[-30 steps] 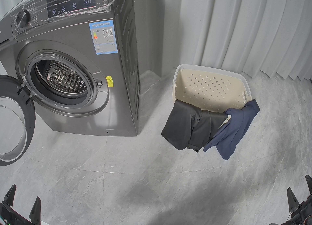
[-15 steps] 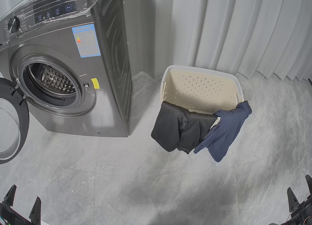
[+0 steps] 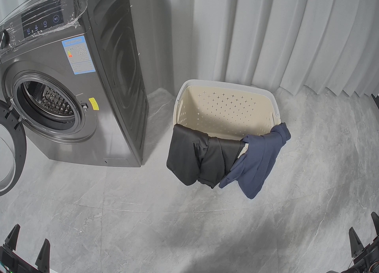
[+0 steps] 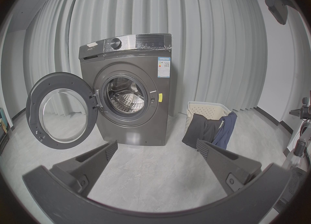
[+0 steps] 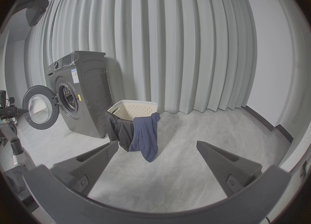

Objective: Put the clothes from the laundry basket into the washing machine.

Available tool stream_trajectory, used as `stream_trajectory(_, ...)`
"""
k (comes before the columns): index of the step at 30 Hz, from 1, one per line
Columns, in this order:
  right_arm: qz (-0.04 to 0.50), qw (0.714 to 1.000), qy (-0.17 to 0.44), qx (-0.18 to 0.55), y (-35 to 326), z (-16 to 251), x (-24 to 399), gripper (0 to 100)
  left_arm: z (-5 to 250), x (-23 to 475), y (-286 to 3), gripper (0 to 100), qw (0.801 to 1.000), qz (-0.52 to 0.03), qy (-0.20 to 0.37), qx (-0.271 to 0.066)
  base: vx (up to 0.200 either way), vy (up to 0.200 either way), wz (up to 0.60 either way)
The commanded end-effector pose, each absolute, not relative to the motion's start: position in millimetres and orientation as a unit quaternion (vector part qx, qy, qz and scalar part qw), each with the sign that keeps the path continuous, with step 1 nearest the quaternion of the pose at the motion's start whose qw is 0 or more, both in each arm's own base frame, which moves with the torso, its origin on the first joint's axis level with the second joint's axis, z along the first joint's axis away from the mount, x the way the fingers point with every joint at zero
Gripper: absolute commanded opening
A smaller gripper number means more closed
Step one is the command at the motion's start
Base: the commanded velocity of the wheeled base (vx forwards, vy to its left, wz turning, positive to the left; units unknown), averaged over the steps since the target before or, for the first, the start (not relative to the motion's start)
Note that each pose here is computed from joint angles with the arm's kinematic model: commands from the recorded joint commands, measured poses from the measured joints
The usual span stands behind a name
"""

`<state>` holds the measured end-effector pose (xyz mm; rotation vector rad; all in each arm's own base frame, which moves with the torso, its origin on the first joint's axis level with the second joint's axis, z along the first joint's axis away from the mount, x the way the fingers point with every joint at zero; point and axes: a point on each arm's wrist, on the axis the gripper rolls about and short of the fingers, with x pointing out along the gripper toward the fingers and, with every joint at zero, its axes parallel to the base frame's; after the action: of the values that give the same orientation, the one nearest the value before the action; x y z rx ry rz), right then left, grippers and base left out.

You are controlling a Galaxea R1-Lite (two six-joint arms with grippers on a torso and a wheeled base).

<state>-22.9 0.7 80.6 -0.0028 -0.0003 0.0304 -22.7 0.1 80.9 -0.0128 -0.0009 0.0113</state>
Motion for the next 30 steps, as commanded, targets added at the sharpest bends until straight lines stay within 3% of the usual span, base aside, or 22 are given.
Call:
stream_trajectory(1, 0.015, 1.000, 0.005, -0.001, 0.7, 75.5, -22.2, 100, 75.7, -22.5, 0.1, 100, 1.000, 0.006, 0.001, -0.006, 0.000, 0.000, 0.00)
stream_trajectory(11, 0.015, 1.000, 0.005, -0.001, 0.7, 75.5, -22.2, 100, 75.7, -22.5, 0.1, 100, 1.000, 0.006, 0.001, -0.007, 0.000, -0.180, 0.00)
stream_trajectory(23, 0.015, 1.000, 0.005, -0.001, 0.7, 75.5, -22.2, 100, 75.7, -22.5, 0.1, 100, 1.000, 0.006, 0.001, -0.007, 0.000, 0.000, 0.00)
stream_trajectory(30, 0.015, 1.000, 0.005, -0.001, 0.7, 75.5, -22.2, 100, 75.7, -22.5, 0.1, 100, 1.000, 0.007, 0.001, -0.008, 0.171, 0.000, 0.00)
